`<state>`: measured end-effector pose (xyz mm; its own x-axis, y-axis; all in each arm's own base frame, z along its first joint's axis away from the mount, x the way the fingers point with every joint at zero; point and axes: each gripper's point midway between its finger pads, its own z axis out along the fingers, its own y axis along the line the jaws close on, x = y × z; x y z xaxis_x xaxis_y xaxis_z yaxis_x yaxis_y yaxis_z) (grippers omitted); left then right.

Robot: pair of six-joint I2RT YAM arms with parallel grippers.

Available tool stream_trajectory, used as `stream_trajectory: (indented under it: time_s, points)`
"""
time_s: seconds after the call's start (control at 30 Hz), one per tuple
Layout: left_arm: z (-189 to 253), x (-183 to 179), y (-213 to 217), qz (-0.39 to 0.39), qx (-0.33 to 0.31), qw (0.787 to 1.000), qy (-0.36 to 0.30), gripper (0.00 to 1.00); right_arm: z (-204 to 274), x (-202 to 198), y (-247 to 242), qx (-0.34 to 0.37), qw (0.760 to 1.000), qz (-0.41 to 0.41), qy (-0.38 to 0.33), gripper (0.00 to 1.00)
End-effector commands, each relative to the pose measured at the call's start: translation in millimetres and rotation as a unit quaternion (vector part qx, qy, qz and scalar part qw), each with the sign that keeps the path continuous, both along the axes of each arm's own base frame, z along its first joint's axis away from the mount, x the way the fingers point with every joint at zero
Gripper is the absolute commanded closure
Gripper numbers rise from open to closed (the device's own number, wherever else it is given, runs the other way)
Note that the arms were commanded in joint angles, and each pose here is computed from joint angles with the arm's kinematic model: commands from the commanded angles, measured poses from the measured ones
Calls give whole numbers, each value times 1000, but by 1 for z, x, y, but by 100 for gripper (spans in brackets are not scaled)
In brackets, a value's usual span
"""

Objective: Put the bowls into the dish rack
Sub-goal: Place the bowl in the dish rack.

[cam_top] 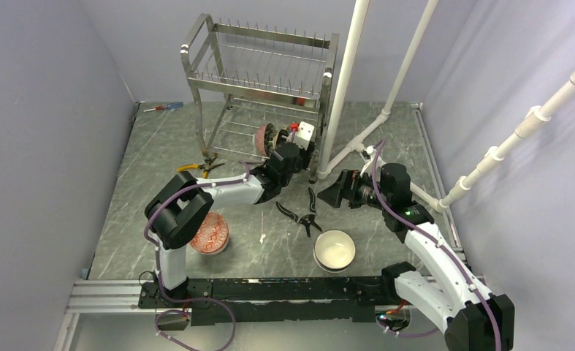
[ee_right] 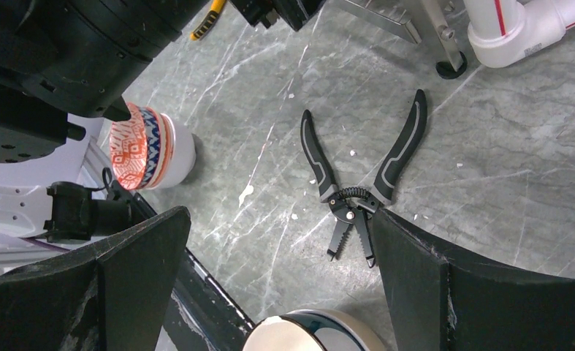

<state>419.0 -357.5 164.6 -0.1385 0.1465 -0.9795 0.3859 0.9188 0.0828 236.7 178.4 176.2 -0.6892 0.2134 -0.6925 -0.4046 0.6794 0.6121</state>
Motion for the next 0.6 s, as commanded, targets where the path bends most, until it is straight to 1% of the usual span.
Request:
stream_trajectory:
  time_s: [0.0, 0.57]
  points:
    - [62, 22, 5, 50, -42, 995, -78, 74, 8, 3, -2, 0, 1000, -1, -23, 0]
    - [37, 31, -7, 48, -14, 997, -53, 76, 6, 0, -2, 0, 1000, 2, -19, 0]
